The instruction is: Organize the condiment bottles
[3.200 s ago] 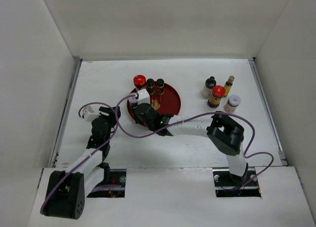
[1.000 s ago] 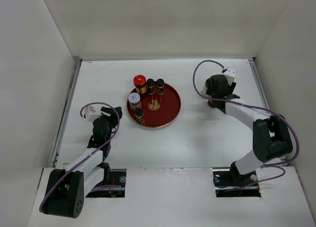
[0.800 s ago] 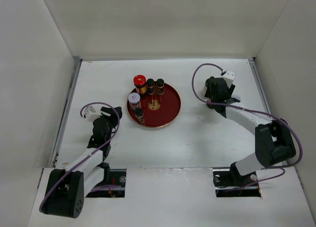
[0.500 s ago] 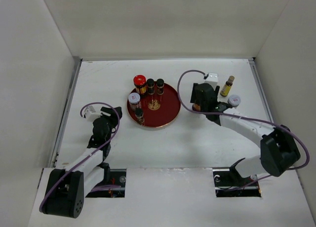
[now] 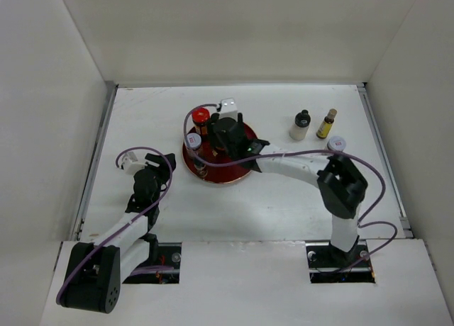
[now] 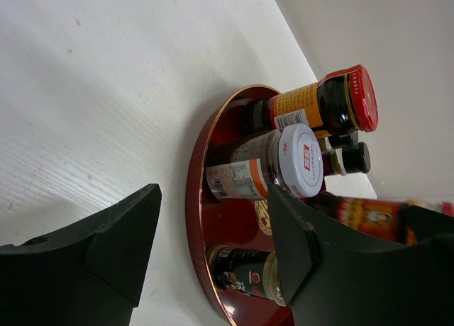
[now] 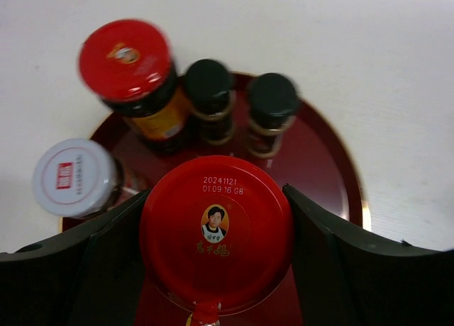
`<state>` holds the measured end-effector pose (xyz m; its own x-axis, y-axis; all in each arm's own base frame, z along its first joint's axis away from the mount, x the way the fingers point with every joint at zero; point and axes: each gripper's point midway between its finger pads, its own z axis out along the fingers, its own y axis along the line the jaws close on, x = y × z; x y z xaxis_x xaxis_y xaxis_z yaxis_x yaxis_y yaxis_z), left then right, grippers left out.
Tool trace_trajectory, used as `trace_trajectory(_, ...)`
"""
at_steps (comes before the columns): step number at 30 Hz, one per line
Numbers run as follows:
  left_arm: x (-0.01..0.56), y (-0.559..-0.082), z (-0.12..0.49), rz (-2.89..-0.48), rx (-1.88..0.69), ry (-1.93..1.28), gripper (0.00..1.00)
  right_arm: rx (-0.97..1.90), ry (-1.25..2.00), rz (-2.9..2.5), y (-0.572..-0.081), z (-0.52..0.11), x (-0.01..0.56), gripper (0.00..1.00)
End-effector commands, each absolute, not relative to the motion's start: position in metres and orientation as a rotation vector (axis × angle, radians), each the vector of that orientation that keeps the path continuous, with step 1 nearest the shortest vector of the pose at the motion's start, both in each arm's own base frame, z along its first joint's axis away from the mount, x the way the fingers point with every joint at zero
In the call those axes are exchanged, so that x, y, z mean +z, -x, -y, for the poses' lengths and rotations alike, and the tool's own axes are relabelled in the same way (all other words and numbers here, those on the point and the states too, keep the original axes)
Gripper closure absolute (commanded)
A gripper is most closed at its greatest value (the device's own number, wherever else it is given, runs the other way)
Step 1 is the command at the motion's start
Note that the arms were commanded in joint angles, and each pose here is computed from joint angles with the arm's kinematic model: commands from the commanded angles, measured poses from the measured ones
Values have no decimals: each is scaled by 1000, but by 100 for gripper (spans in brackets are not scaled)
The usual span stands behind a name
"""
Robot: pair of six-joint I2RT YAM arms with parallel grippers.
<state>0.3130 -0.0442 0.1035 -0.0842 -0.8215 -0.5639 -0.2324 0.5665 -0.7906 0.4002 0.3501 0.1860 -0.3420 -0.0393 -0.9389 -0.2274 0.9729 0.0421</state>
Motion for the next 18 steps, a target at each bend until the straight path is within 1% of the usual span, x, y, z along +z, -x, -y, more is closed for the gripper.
trace_trajectory(1, 117, -317, 45, -1579, -653, 882, 40, 304, 161, -1750, -415, -392, 245, 51)
trace_trajectory(7, 116, -317, 44, -1580, -650, 886, 40, 325, 184, -1769, -420, -417, 220, 48)
trace_trajectory(9, 117, -317, 44, -1577, -646, 883, 40, 324, 186, -1783, -419, -419, 211, 44)
trace_trajectory(11, 115, -318, 45, -1587, -644, 884, 40, 324, 182, -1795, -418, -419, 204, 36)
trace_trajectory(13, 114, -318, 46, -1588, -650, 884, 40, 324, 184, -1804, -416, -419, 199, 25)
trace_trajectory(15, 116, -318, 46, -1582, -647, 880, 40, 335, 178, -1797, -411, -417, 206, 17)
trace_trajectory(18, 114, -319, 46, -1589, -646, 883, 40, 352, 165, -1772, -406, -409, 227, 12)
